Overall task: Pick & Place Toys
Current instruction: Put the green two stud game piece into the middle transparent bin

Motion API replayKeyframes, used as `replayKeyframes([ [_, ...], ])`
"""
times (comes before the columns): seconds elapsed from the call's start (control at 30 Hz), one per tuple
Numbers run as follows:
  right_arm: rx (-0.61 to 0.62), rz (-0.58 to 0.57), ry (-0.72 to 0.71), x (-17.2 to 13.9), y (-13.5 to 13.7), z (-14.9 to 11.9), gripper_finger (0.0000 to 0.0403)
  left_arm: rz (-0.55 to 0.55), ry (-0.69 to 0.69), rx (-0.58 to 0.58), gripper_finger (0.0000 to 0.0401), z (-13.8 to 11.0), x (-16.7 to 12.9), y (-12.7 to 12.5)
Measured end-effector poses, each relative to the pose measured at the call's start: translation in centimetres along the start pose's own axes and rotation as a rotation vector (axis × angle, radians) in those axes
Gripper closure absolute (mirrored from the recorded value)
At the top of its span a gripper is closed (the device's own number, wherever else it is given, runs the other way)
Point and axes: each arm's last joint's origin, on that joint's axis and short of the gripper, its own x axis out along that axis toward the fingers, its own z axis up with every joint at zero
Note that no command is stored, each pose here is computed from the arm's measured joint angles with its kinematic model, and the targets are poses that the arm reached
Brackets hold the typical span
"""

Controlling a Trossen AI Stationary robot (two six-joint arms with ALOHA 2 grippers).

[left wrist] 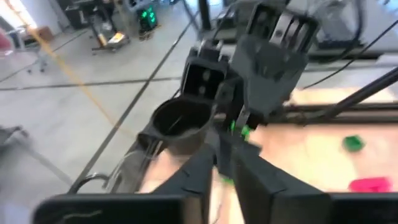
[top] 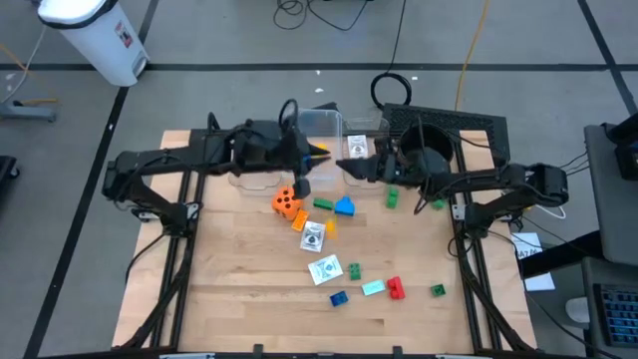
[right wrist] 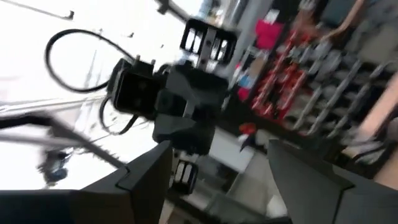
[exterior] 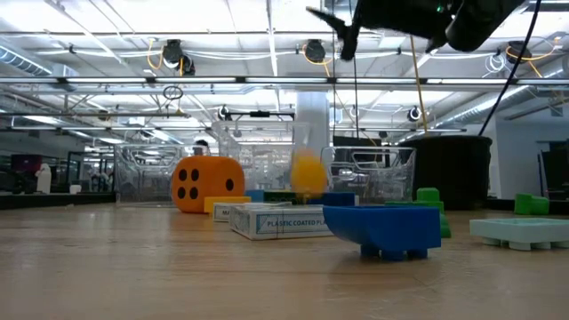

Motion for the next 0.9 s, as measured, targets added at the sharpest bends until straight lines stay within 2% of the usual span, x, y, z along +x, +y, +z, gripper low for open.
replayKeyframes([
  [0.07,-0.019,-0.047,0.009,-0.2,-0.8,0.9,0.0149,0.005,0.044,-0.039,0.0365,-0.6,0.2,1.0],
  [0.17,-0.040,-0.036,0.076,-0.4,-1.1,1.4,0.0148,-0.076,0.083,-0.118,0.0382,-1.2,0.3,1.8],
  [0.23,-0.056,-0.004,0.110,-0.4,-0.7,1.2,0.0147,-0.125,0.098,-0.130,0.0386,-1.4,0.2,1.9],
  [0.33,-0.084,-0.004,0.132,-0.4,-0.7,0.8,0.0148,-0.124,0.102,-0.134,0.0379,-1.4,0.2,1.9],
  [0.63,-0.092,0.015,0.280,-0.4,-0.9,0.1,0.0149,-0.088,0.103,-0.149,0.0293,-1.4,0.2,2.0],
  [0.9,-0.113,0.003,0.294,-0.5,-1.1,0.1,0.0149,-0.074,0.141,-0.173,0.0202,-1.7,0.2,2.0],
])
